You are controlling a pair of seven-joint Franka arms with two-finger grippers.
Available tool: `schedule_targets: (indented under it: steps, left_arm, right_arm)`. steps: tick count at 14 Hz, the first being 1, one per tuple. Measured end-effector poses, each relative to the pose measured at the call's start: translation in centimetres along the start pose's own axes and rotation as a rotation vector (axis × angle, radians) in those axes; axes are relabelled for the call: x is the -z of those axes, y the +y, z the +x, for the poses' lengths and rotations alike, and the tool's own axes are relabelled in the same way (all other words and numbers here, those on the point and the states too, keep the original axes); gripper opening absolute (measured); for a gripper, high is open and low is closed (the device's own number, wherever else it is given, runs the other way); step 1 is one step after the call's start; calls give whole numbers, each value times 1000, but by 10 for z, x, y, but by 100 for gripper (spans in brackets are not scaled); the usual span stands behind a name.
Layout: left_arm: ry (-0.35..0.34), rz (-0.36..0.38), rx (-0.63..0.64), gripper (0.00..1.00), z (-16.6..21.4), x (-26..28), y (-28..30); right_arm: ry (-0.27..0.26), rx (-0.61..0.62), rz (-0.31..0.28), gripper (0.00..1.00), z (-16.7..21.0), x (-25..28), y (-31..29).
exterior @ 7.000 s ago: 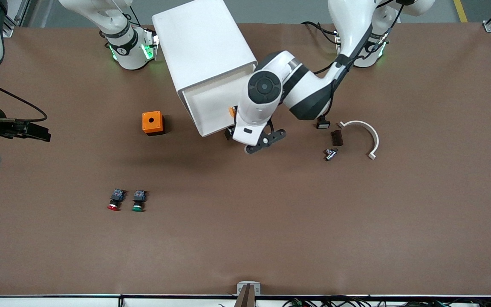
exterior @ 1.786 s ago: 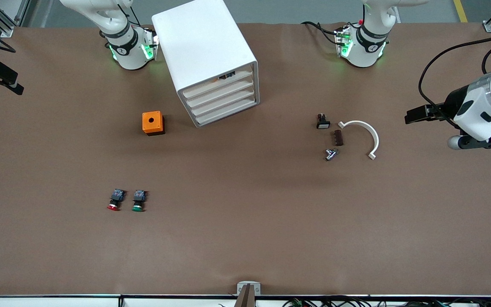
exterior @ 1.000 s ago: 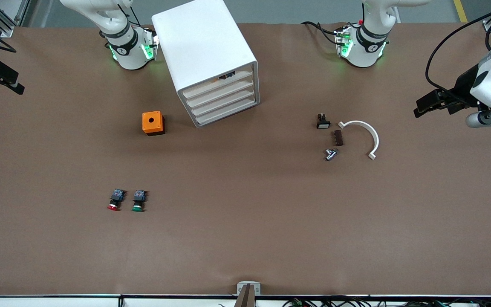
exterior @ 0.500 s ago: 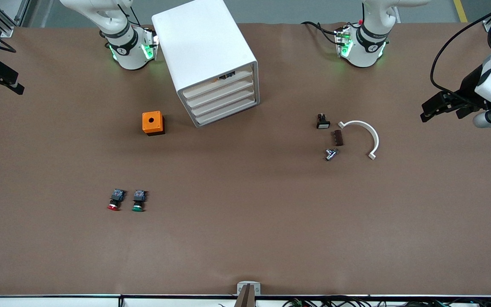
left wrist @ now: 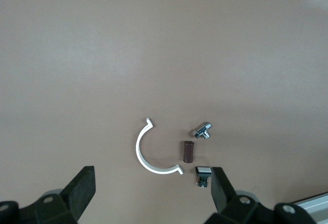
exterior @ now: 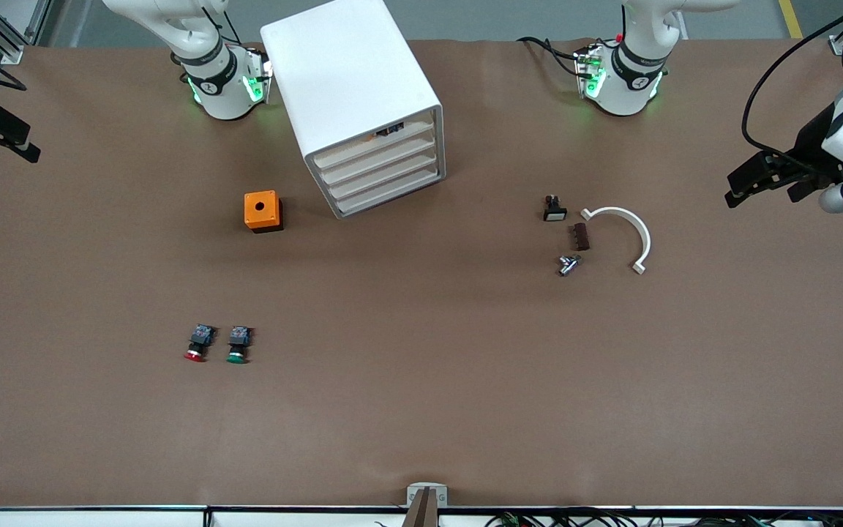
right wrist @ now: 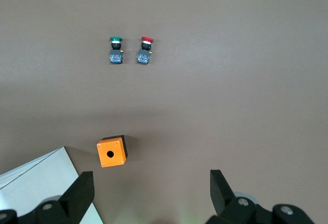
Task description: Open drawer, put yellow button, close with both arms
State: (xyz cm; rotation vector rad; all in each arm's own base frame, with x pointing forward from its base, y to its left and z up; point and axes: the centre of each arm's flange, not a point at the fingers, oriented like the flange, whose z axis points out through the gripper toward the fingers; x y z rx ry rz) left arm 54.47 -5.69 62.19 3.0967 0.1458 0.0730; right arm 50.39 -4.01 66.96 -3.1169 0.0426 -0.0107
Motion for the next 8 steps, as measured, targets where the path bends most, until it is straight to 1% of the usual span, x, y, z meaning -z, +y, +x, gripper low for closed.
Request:
schedule_targets:
  steps: [8]
  left_arm:
    - [9, -2, -4, 100, 0, 5, 2]
  right_arm:
    - [0, -2, -3, 100, 0, 0, 1]
